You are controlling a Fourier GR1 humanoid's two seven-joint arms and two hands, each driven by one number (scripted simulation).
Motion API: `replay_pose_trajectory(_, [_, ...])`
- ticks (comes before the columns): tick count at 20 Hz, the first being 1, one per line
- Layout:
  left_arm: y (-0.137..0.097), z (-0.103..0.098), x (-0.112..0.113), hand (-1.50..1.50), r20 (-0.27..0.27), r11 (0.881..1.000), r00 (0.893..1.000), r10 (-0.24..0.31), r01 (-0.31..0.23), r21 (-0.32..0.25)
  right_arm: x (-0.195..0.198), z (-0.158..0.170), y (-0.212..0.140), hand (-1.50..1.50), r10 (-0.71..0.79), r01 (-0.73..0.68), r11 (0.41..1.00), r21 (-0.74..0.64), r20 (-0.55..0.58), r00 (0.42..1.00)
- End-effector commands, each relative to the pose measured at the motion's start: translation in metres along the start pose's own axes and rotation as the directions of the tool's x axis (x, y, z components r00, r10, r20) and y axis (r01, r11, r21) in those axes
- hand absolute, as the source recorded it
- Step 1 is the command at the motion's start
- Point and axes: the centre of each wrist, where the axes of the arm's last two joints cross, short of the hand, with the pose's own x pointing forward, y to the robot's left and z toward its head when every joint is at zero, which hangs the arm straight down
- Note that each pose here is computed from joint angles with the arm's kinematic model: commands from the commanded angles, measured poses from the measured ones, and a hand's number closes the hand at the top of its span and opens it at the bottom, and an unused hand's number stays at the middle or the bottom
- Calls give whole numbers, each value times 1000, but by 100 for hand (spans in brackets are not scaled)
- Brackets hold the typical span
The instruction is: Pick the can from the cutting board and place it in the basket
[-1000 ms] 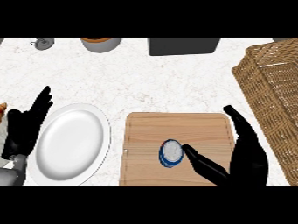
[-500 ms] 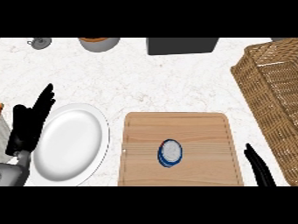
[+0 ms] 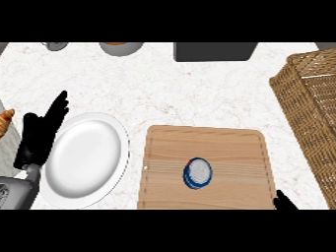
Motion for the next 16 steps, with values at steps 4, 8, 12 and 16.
replay_pose_trajectory(4, [3, -7, 6, 0, 8, 1000, 1000, 8, -8, -17, 54, 8, -24, -150, 19, -24, 999, -49, -94, 995])
replay_pose_trajectory(8, [-2, -8, 5, 0, -1, 1000, 1000, 1, -1, -22, 52, -9, -24, -150, 8, -21, 990, -137, -90, 996])
replay_pose_trajectory(12, [1, -3, -1, 0, 4, 999, 1000, -13, 13, -31, 52, -23, 5, -150, 22, -39, 988, -147, -120, 993])
replay_pose_trajectory(16, [-6, -12, 1, 0, -2, 1000, 1000, 5, -5, -28, 53, -30, 19, -150, 25, -38, 992, -124, -104, 994])
